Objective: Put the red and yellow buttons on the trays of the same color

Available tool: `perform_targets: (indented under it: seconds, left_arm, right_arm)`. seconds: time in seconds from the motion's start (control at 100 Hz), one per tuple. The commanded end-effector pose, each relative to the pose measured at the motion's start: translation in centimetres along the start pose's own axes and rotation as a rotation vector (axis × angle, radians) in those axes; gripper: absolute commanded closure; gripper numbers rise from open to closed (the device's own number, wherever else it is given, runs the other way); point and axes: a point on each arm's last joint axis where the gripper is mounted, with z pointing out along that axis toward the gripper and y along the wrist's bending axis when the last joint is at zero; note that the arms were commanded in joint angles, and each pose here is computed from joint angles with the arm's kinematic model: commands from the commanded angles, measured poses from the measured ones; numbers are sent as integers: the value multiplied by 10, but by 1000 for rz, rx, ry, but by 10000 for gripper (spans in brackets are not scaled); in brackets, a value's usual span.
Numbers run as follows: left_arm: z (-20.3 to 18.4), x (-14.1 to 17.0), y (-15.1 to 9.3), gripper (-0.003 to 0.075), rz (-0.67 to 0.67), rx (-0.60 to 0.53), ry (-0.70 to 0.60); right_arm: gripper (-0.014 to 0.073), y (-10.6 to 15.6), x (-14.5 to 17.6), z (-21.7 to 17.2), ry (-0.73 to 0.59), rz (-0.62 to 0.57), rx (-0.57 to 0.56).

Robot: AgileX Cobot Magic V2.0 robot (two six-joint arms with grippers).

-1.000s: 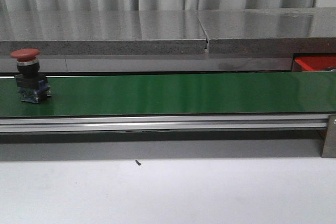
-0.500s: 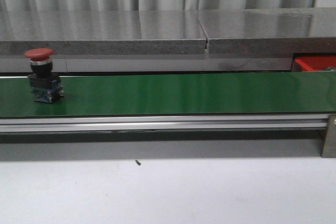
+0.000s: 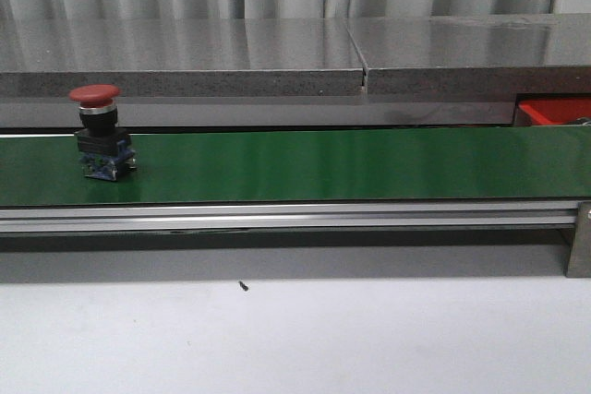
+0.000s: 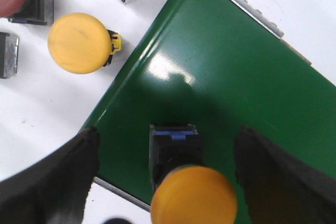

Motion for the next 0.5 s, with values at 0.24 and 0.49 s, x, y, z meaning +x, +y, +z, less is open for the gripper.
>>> perform_targets:
  seconds: [0.24,0.49]
  left_arm:
    - [-82,17,-52,297,276,141,-344]
    - [-119,50,-87,738,491,215,-449]
  right_arm:
    - [710,1,-8,-2,-93,-15,-12]
    - [710,1,-8,-2,-93,-15,-12]
